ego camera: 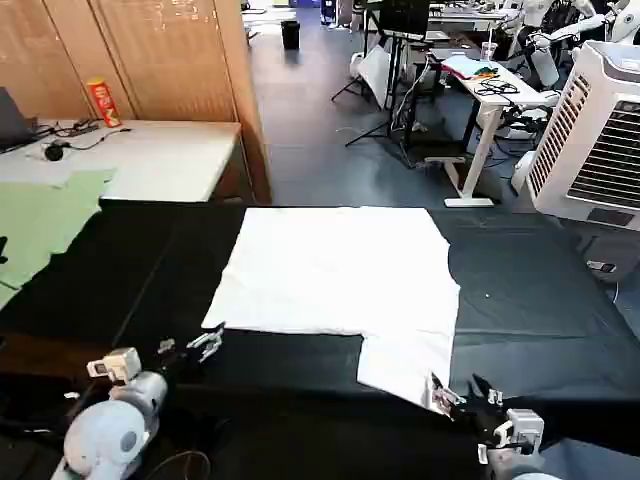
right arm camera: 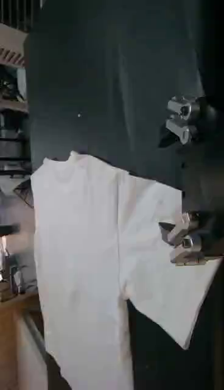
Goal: Fold and organize the clothes.
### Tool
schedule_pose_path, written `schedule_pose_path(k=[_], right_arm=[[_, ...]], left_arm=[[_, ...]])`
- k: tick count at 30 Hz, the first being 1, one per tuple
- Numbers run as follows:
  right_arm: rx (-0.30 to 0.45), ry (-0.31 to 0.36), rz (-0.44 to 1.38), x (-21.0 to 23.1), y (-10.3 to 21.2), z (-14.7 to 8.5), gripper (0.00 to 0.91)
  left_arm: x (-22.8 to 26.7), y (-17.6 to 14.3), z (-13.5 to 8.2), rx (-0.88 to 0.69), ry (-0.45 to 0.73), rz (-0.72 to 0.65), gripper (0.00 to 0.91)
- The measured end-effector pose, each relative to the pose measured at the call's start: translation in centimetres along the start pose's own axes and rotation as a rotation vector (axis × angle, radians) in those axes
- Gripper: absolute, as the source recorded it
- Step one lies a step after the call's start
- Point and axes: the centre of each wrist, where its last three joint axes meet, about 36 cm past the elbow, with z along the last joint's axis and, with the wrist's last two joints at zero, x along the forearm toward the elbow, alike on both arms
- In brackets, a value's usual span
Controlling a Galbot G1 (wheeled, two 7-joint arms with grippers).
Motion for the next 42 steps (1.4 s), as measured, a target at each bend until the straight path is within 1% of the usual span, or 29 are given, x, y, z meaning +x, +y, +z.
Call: schedule_pose_path(k=[4,5,6,7,8,9,10,11,12,13,14,15,16,17,18,23,30,35,41,42], right_arm=[[0.01,0.007,0.006,-0.5,0.1,0.1,0.878],[0.012,0.01,0.007,-0.5,0.1,0.2,0.878],[0.013,0.013,0.008,-0.6,0.2,0.3,0.848],[0.013,0.015,0.008,-0.6,0.2,0.4,0.829],[0.012,0.018,0.008,-0.6,0.2,0.5,0.712],[0.011,0.021,0.008,-0.7,0.3,0.6,0.692],[0.009,0.023,0.007,-0.7,0.3,0.7,0.614],[0.006,0.025,0.006,-0.7,0.3,0.8,0.536],[0.004,0.028,0.004,-0.8,0.4,0.9,0.439],[0.002,0.03,0.003,-0.8,0.5,1.0,0.41],[0.0,0.032,0.001,-0.8,0.5,1.1,0.322],[0.0,0.034,0.001,-0.9,0.6,1.1,0.205],[0.003,0.037,0.002,-0.9,0.6,1.3,0.127],[0.004,0.039,0.002,-0.9,0.7,1.4,0.078],[0.005,0.04,0.003,-0.9,0.7,1.4,0.068],[0.012,0.041,0.009,-0.7,0.9,1.5,0.049],[0.027,0.037,0.048,0.0,0.7,1.2,0.02],[0.033,0.033,0.067,1.7,0.9,0.5,0.01],[0.026,0.042,0.066,4.2,1.8,0.2,0.02],[0.025,0.044,0.065,4.6,1.9,0.2,0.01]], left_arm=[[-0.7,0.0,0.0,0.004,0.008,0.002,0.878],[-0.9,-0.1,0.0,0.005,0.009,-0.001,0.848],[-1.1,-0.1,0.0,0.002,0.01,-0.004,0.79],[-1.4,-0.1,0.1,-0.002,0.013,-0.007,0.692],[-1.6,-0.1,0.2,-0.005,0.014,-0.009,0.4],[-1.8,0.0,0.2,-0.006,0.016,-0.01,0.302],[-2.0,0.0,0.3,-0.008,0.017,-0.014,0.156],[-2.2,0.1,0.5,-0.011,0.019,-0.018,0.146],[-2.3,0.2,0.6,-0.015,0.02,-0.019,0.137],[-2.4,0.2,0.7,-0.02,0.019,-0.022,0.137],[-2.6,0.3,0.8,-0.03,0.018,-0.029,0.137],[-2.7,0.3,0.8,-0.036,0.015,-0.035,0.088],[-2.8,0.4,0.9,-0.044,0.01,-0.04,0.049],[-3.0,0.5,1.0,-0.048,0.009,-0.048,0.029],[-3.2,0.7,1.1,-0.048,0.011,-0.053,0.0],[-3.2,1.0,1.6,-0.043,0.017,-0.059,0.0],[-2.4,0.1,1.8,-0.066,0.011,-0.039,0.0],[-1.5,-0.1,1.7,-0.092,-0.001,-0.058,0.0],[1.4,-0.8,1.5,-0.101,-0.015,-0.069,0.0],[2.0,-0.8,1.5,-0.101,-0.016,-0.069,0.0]])
